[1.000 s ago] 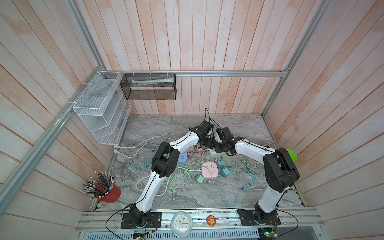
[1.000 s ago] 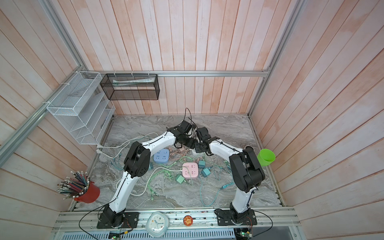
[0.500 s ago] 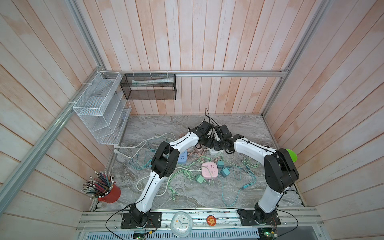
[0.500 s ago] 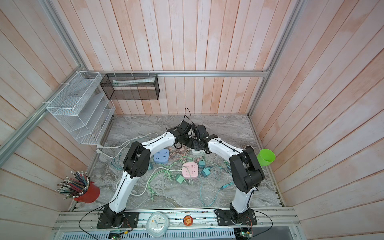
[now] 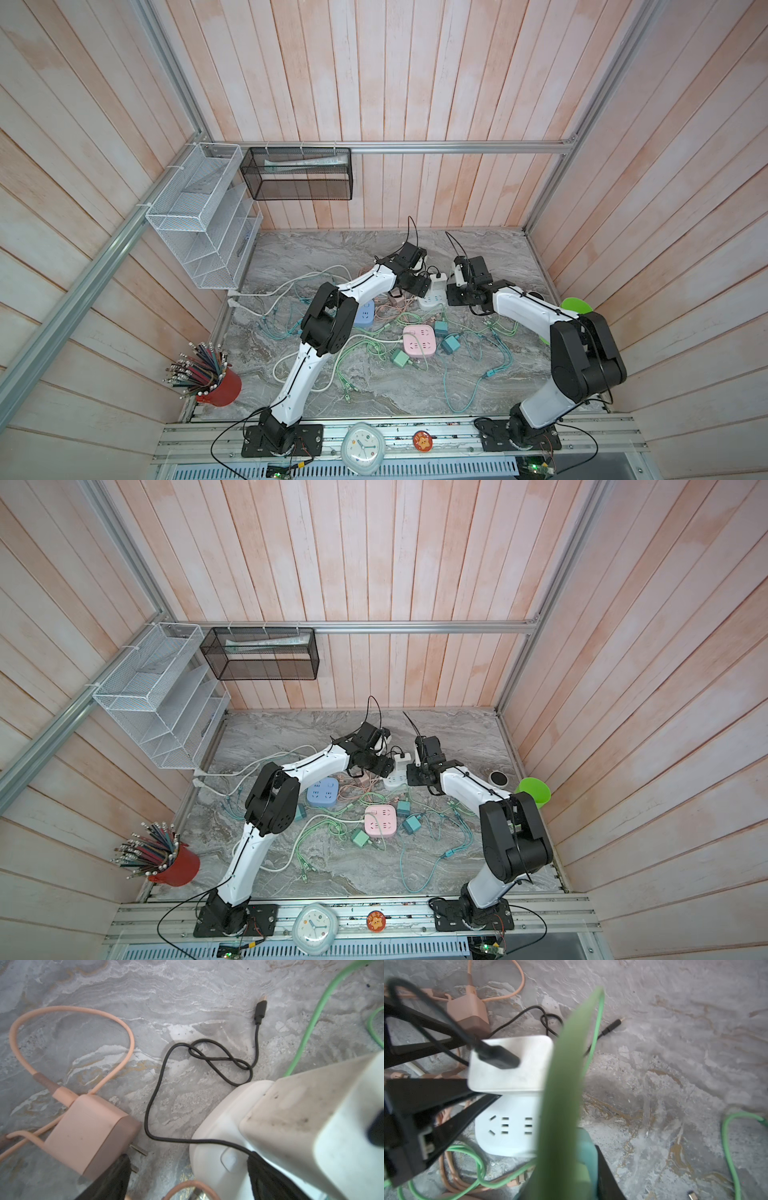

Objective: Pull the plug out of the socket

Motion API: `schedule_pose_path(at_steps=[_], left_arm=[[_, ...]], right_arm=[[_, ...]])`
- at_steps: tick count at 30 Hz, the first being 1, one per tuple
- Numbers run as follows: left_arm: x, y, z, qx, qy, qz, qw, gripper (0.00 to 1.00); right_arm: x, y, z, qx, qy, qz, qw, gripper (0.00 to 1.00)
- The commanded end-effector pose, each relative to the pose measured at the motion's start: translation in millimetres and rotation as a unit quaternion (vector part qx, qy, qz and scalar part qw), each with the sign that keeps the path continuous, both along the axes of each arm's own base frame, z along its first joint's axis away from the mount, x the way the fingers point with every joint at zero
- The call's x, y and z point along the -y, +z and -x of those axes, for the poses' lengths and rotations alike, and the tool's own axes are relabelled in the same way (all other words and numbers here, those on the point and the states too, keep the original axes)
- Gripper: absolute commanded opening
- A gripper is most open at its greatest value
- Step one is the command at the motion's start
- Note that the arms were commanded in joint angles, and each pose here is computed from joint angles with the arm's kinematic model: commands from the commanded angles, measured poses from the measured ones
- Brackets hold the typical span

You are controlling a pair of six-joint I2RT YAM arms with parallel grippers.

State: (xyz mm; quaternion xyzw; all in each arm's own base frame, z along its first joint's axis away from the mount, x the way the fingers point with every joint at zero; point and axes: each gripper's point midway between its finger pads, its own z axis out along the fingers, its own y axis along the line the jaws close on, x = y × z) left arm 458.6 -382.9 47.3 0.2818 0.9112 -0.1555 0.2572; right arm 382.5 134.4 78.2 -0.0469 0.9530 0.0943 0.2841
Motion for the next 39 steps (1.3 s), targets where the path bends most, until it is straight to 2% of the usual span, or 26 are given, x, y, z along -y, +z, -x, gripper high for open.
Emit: schedule_pose_path(at_steps=[1, 6, 10, 15, 17, 19, 23, 25, 30, 35, 39], left_arm=[[-42.6, -59.9, 33.3, -0.08, 0.003, -0.094, 0.992, 0.89], [-33.8, -47.9, 35.5, -0.078, 0.008, -0.056, 0.995, 0.89], [-31.9, -44.1, 35.9, -0.077, 0.006, -0.049, 0.996, 0.89], [-32.0, -44.4, 36.8, -0.078, 0.005, -0.05, 0.996, 0.89], [-32.5, -44.2, 36.5, -0.078, 0.005, -0.05, 0.996, 0.89], [-32.3, -43.4, 36.3, -0.077, 0.005, -0.049, 0.996, 0.89], [-32.2, -40.1, 36.7, -0.074, 0.005, -0.049, 0.996, 0.89], [-31.0, -36.0, 35.9, -0.07, 0.004, -0.044, 0.997, 0.89], [-28.9, -24.8, 33.4, -0.06, 0.004, -0.036, 0.998, 0.9], [-30.3, -6.7, 28.6, -0.038, 0.009, -0.033, 0.999, 0.92], [-33.3, 2.8, 27.9, -0.025, 0.008, -0.035, 0.999, 0.93]], right_arm=[[-3.2, 5.7, 2.5, 0.007, 0.0, -0.052, 0.999, 0.0], [6.6, -5.5, 10.3, -0.016, -0.017, -0.116, 0.993, 0.0], [15.0, -12.4, 16.2, -0.032, -0.029, -0.157, 0.987, 0.0], [22.8, -19.0, 21.9, -0.05, -0.041, -0.18, 0.982, 0.12], [27.8, -24.2, 24.3, -0.061, -0.052, -0.179, 0.98, 0.19], [30.9, -25.9, 25.6, -0.068, -0.061, -0.18, 0.979, 0.32], [38.3, -22.9, 26.3, -0.067, -0.079, -0.17, 0.98, 0.49], [42.9, -19.8, 25.7, -0.064, -0.088, -0.163, 0.981, 0.55], [54.3, -9.4, 23.9, -0.054, -0.107, -0.141, 0.983, 0.63], [58.1, 8.9, 22.7, -0.032, -0.109, -0.134, 0.985, 0.65], [51.5, 28.9, 20.9, 0.009, -0.089, -0.12, 0.989, 0.67]])
